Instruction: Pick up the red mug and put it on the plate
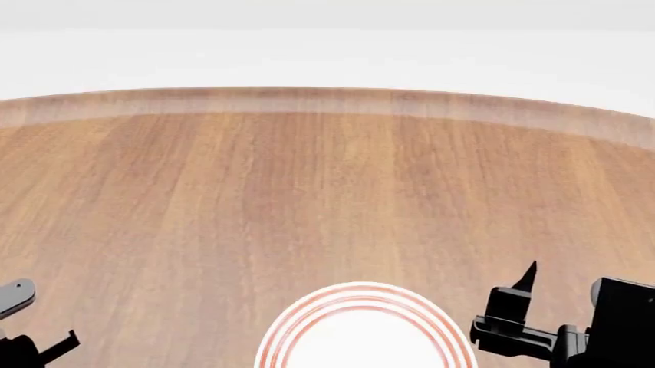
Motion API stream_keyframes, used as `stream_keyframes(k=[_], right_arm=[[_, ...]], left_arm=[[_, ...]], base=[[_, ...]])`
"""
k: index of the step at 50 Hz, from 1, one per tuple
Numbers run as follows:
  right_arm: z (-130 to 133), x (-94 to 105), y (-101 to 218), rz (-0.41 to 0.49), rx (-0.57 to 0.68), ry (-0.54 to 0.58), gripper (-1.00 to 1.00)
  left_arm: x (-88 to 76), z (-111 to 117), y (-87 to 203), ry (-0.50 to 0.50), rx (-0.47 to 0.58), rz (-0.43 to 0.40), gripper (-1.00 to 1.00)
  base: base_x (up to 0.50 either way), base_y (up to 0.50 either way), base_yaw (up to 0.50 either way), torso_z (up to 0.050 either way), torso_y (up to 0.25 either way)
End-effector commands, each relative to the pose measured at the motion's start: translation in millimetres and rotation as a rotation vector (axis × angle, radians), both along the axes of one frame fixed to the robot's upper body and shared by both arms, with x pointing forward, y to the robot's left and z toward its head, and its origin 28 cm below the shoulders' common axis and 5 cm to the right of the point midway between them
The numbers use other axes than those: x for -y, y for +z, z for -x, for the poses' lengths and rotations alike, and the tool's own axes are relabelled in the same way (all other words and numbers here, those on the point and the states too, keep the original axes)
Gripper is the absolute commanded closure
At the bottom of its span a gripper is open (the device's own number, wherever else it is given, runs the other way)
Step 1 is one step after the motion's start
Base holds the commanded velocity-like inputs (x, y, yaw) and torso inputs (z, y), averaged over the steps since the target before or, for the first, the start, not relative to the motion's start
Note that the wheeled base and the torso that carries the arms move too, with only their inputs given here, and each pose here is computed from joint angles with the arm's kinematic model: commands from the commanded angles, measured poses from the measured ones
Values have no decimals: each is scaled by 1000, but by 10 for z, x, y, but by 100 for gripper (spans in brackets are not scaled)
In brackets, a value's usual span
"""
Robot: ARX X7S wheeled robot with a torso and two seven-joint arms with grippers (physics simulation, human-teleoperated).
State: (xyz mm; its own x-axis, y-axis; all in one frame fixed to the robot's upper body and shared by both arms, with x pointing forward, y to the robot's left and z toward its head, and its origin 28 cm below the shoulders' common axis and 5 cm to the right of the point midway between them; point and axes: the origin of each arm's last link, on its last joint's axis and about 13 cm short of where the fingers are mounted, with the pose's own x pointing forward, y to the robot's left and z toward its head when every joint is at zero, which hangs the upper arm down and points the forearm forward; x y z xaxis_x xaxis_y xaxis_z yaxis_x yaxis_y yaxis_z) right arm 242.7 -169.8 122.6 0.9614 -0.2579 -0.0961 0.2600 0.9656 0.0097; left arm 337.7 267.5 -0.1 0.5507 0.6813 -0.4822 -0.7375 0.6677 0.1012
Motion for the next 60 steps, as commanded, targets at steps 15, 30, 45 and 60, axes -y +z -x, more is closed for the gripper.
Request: stream_keyframes(k=[15, 30, 45, 60], right_arm=[[-14, -10, 5, -8, -3, 10, -100], [-34, -31, -5, -6, -7, 16, -100], [-63, -50, -8, -6, -8, 25, -100], [-69, -60, 16, -10, -4, 32, -100]], left_arm=[[106, 95, 287, -548, 213, -34, 100], [401, 422, 578, -917, 271, -53, 100], [820, 575, 586, -1147, 243, -117, 100], [1158, 759, 527, -1301, 216, -107, 100]], base=[[0, 0, 0, 0, 0], [0, 0, 0, 0, 0], [0, 0, 0, 0, 0], [0, 0, 0, 0, 0]])
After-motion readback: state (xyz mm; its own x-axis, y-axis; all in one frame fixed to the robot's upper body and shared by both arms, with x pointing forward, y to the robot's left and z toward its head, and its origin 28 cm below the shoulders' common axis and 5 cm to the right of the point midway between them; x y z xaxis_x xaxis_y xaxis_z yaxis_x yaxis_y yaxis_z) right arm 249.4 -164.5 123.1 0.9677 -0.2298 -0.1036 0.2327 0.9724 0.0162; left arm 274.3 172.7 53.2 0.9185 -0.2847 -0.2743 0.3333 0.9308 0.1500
